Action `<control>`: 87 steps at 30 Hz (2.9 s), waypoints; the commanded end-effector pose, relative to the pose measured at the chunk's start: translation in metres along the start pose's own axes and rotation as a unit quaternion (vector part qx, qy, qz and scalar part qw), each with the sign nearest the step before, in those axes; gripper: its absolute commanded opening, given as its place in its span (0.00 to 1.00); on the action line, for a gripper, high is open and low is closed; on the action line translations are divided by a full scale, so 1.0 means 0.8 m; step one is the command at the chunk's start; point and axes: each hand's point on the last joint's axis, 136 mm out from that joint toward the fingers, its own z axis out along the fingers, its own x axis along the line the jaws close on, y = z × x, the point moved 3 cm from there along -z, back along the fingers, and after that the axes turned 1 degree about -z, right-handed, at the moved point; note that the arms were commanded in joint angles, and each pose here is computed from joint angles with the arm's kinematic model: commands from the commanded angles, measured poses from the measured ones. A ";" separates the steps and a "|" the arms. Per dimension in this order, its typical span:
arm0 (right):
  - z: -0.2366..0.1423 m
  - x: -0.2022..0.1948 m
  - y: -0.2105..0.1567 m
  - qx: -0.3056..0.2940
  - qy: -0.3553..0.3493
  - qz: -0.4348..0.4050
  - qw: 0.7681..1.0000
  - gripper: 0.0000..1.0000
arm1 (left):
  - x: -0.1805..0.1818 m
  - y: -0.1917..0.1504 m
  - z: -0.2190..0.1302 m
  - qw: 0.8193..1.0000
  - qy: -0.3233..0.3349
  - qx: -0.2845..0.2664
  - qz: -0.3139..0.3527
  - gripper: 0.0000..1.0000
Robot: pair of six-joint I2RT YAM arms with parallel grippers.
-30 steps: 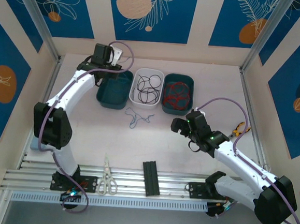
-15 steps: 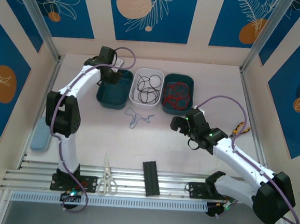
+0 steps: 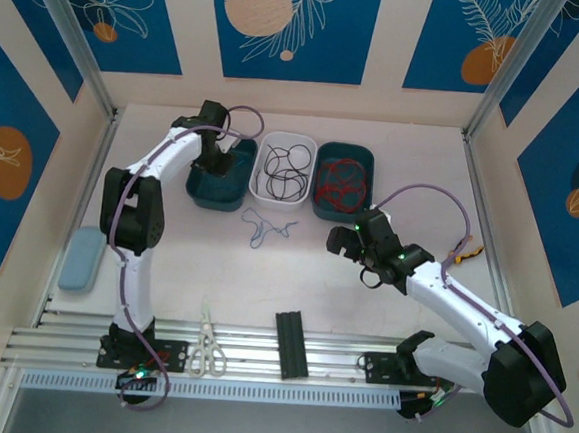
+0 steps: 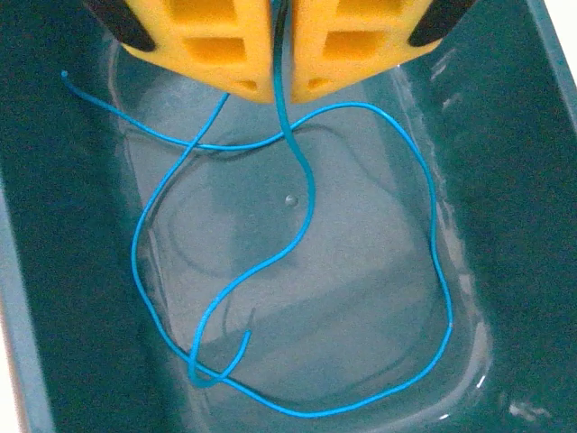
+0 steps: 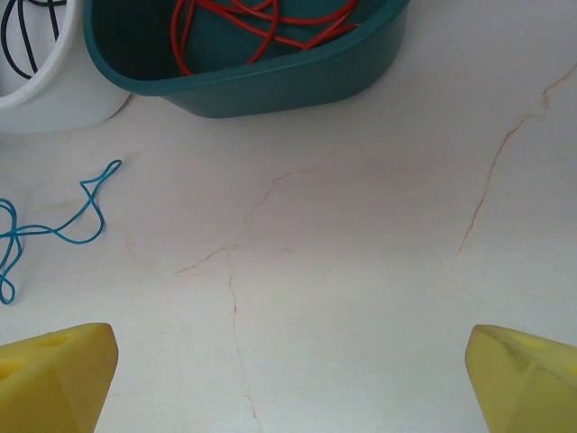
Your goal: Untangle the cables
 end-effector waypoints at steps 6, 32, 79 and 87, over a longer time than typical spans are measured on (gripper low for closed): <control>-0.004 0.010 0.012 -0.005 0.011 0.013 1.000 0.99 | 0.011 0.010 -0.031 1.000 0.012 -0.012 -0.004 0.45; 0.003 0.053 0.009 0.020 0.035 -0.049 0.998 0.92 | -0.057 -0.087 -0.155 0.945 -0.093 -0.246 -0.196 1.00; 0.064 0.283 0.038 0.083 0.117 -0.327 0.934 0.00 | -0.038 -0.187 -0.139 0.917 -0.039 -0.277 -0.283 1.00; -0.005 0.279 0.059 0.043 0.161 -0.307 0.937 0.00 | -0.065 -0.169 -0.143 0.922 -0.109 -0.281 -0.241 1.00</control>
